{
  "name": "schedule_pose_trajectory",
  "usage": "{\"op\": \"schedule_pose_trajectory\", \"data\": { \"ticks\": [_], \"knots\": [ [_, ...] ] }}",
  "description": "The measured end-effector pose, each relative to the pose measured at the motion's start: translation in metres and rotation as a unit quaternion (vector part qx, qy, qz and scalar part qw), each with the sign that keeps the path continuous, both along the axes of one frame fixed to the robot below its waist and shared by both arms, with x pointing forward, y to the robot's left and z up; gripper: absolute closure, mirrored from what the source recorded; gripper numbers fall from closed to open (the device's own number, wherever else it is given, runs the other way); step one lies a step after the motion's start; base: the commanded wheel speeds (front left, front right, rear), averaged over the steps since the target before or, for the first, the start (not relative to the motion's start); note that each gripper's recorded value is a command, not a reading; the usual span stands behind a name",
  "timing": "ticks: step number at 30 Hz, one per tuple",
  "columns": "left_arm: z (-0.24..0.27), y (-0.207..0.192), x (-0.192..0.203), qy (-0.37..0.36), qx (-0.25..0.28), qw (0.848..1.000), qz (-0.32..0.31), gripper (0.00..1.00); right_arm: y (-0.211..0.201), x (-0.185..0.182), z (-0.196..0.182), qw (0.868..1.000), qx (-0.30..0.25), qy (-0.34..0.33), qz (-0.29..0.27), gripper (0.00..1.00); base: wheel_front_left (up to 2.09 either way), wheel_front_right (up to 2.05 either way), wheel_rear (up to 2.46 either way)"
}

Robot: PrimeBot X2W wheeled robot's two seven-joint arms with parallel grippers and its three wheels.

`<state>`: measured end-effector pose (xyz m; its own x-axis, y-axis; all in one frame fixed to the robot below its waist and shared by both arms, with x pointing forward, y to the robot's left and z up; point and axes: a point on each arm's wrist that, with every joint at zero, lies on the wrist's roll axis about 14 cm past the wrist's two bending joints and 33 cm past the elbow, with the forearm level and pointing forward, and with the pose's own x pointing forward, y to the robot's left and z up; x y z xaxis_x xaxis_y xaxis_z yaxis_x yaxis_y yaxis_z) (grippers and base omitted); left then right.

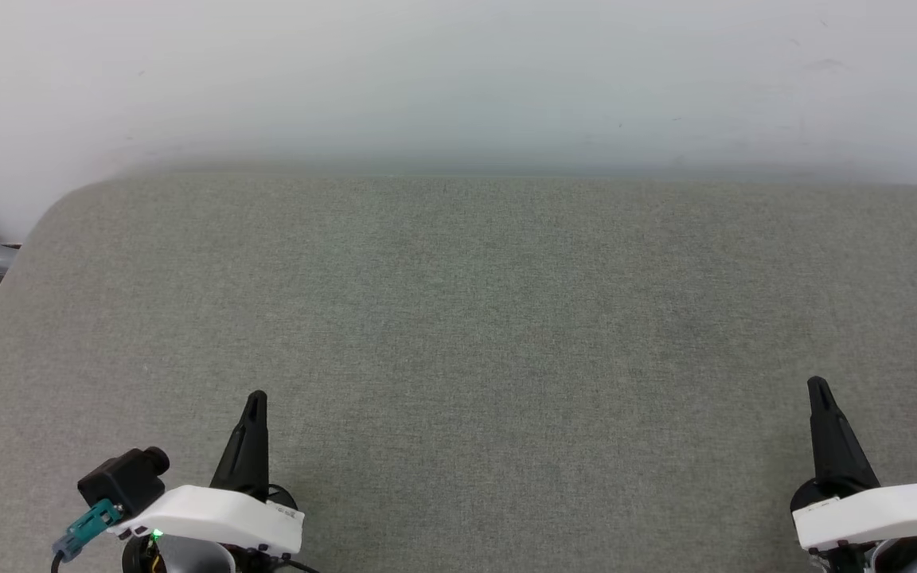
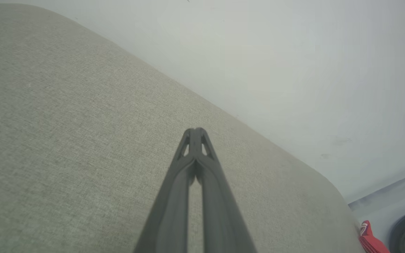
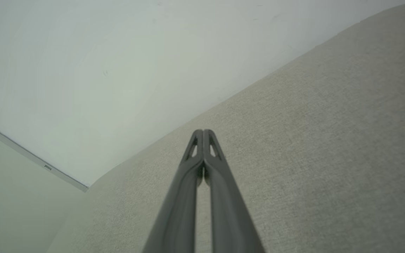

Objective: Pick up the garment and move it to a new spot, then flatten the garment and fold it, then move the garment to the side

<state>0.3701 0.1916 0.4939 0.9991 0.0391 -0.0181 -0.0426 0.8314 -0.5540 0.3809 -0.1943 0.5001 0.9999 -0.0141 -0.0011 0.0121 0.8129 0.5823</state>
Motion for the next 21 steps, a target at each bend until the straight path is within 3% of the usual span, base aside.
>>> {"op": "schedule_pose_trajectory", "data": {
  "ticks": [21],
  "knots": [
    [-0.0039,0.0063,0.0040,0.013,-0.145,0.989,0.010,1.00,-0.0026,0.0044,-0.0009,0.990,0.141,0.007,-0.006,1.00,0.00,0.00,0.00]
  ]
}}
